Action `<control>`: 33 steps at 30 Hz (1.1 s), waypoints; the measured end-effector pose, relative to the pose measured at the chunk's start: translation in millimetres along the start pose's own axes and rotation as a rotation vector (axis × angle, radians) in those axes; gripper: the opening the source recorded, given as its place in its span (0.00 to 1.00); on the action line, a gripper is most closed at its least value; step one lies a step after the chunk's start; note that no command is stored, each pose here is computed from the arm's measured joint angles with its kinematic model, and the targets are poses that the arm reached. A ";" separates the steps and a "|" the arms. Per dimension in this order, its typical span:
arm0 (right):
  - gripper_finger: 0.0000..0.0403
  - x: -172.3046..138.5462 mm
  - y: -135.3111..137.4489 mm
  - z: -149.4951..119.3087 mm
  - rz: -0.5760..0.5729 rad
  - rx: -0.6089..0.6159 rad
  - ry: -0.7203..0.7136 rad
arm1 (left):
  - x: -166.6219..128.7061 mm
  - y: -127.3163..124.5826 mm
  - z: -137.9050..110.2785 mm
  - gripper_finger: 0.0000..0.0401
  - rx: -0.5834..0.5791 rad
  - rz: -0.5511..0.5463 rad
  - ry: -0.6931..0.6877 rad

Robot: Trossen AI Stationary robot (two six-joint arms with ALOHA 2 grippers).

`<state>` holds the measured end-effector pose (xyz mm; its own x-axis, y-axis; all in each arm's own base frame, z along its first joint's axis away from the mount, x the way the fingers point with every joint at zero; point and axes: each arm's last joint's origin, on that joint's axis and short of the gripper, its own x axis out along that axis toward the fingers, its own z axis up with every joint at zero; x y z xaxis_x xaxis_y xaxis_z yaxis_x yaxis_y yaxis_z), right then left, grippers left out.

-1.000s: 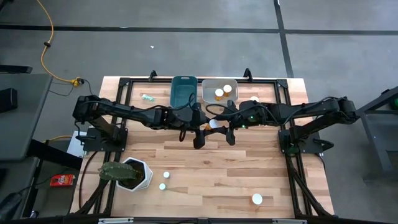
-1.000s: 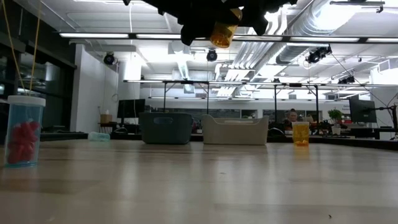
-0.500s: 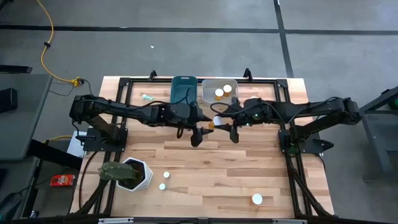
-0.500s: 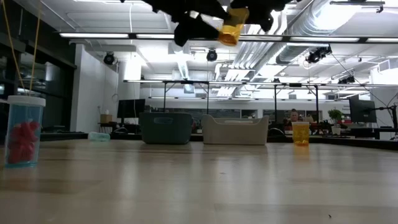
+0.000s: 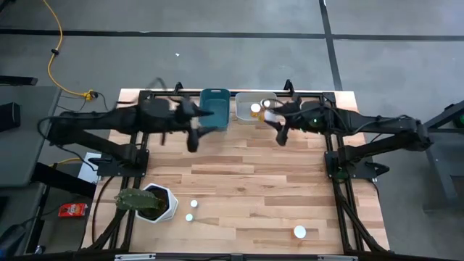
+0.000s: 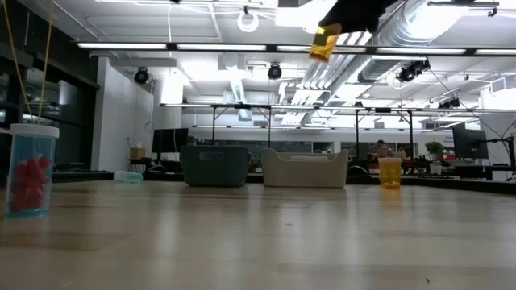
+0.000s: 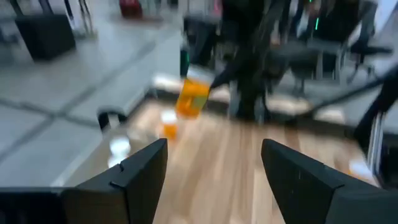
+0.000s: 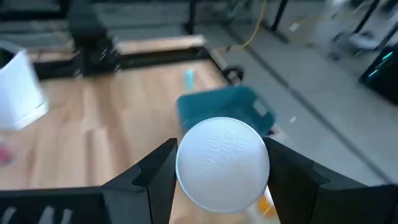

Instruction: Pick and place medicine bottles into bin by pill shape (circle, oval)

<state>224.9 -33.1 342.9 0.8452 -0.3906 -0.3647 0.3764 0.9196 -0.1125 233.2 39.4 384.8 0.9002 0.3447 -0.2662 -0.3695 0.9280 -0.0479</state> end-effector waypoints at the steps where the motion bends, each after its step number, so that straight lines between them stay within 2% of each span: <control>1: 0.48 3.0 -3.8 2.2 -0.021 0.003 -0.019 | -7.5 1.6 4.4 0.62 0.006 0.013 -0.037; 5: 0.48 20.1 -27.8 10.8 -0.126 0.022 0.013 | -27.9 6.3 18.0 0.62 0.003 0.053 -0.162; 8: 0.48 38.5 -47.8 10.0 -0.165 0.057 0.103 | -34.2 7.7 22.4 0.62 -0.010 0.053 -0.205; 14: 0.48 84.6 -72.3 -21.3 -0.198 0.196 0.303 | -33.2 7.1 22.2 0.62 -0.042 0.046 -0.206; 17: 0.48 104.6 -75.7 -41.6 -0.218 0.235 0.421 | -29.6 6.4 20.7 0.62 -0.043 0.047 -0.194; 22: 0.48 127.5 -76.6 -61.3 -0.286 0.282 0.504 | -28.7 6.8 20.8 0.62 -0.040 0.065 -0.195; 33: 0.48 154.0 -77.4 -84.0 -0.447 0.443 0.527 | -28.7 6.9 20.7 0.62 -0.033 0.068 -0.194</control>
<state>294.1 -160.8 217.8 0.3325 -0.5438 -0.7705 0.8434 0.5371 -0.0151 209.5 38.8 412.1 0.8992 0.4301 -0.0798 -0.4354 0.8976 -0.0684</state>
